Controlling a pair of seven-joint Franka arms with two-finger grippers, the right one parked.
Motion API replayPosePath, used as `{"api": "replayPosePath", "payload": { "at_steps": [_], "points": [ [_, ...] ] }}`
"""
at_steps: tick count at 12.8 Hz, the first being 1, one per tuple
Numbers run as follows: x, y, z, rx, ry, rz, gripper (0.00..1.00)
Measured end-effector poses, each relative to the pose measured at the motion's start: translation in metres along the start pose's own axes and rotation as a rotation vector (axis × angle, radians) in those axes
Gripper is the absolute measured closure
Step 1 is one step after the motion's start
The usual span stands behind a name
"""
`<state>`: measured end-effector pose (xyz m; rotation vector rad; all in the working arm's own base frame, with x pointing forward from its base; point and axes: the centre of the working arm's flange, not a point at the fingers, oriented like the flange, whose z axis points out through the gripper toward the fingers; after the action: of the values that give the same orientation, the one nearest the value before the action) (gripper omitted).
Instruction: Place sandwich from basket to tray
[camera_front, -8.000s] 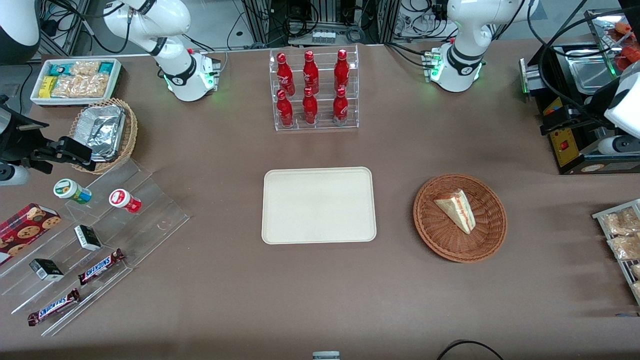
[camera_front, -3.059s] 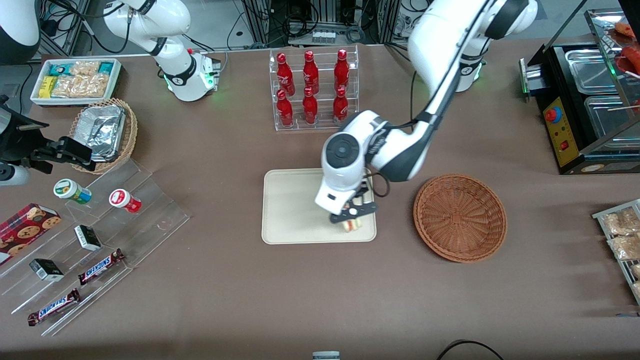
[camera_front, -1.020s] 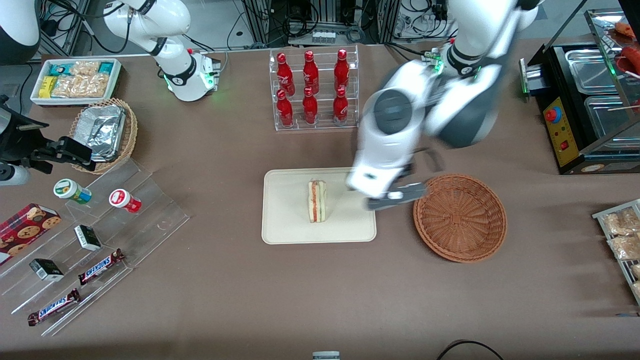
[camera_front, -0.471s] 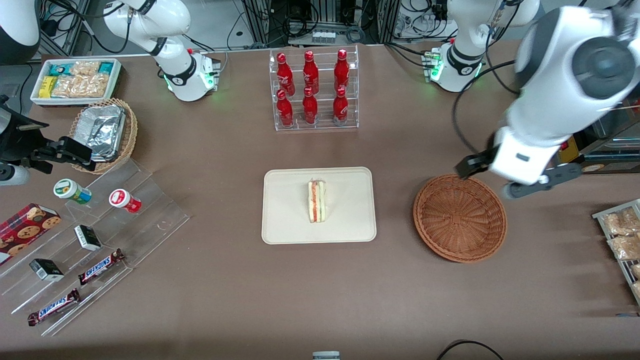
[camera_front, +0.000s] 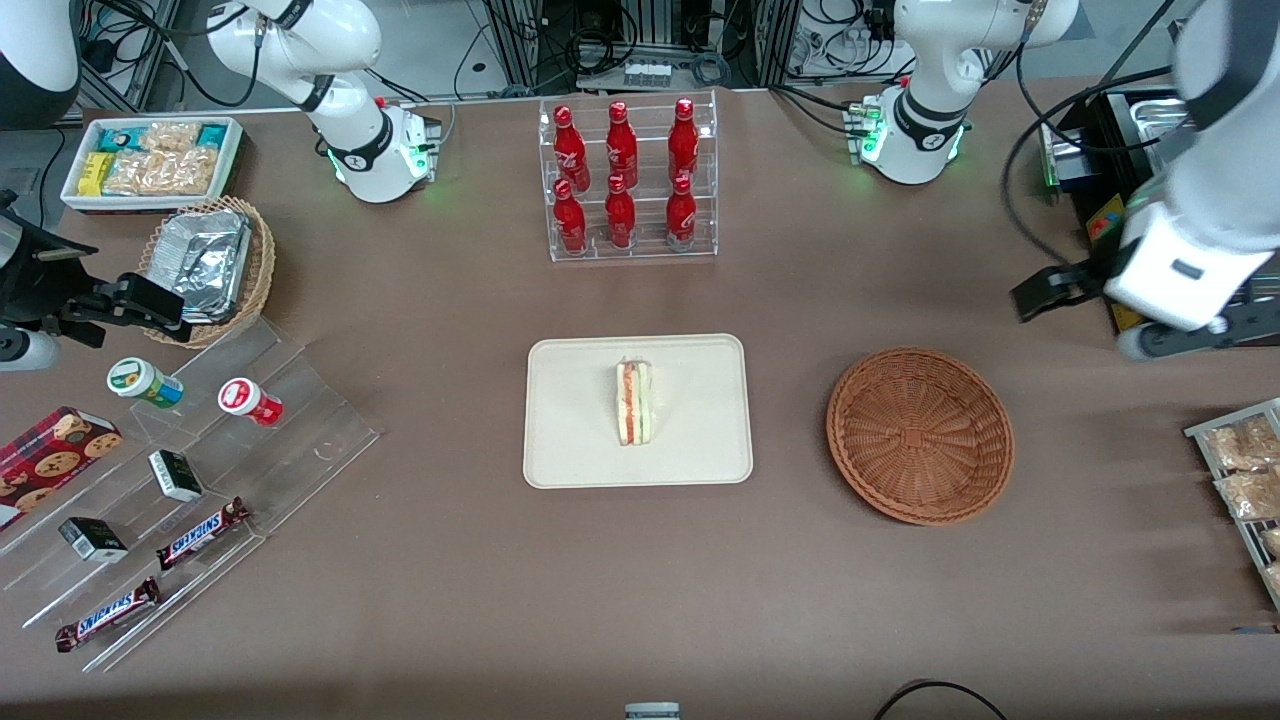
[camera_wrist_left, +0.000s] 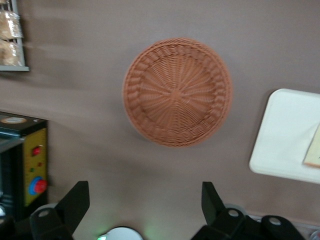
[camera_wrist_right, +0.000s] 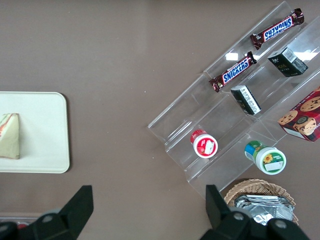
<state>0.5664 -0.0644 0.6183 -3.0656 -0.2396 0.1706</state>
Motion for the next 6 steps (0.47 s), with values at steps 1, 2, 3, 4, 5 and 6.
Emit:
{"api": "replayPosePath", "payload": {
  "at_steps": [1, 2, 3, 4, 5, 6],
  "points": [
    [-0.001, -0.018, -0.004, -0.003, -0.003, 0.018, 0.01],
    [-0.002, -0.032, -0.006, -0.006, -0.004, 0.029, 0.01],
    [-0.005, -0.041, -0.008, -0.009, -0.004, 0.035, 0.01],
    [-0.007, -0.046, -0.007, -0.013, -0.008, 0.042, 0.01],
    [-0.01, -0.048, -0.005, -0.018, -0.013, 0.047, 0.01],
    [-0.011, -0.048, -0.004, -0.025, -0.015, 0.053, 0.01]
  ]
}}
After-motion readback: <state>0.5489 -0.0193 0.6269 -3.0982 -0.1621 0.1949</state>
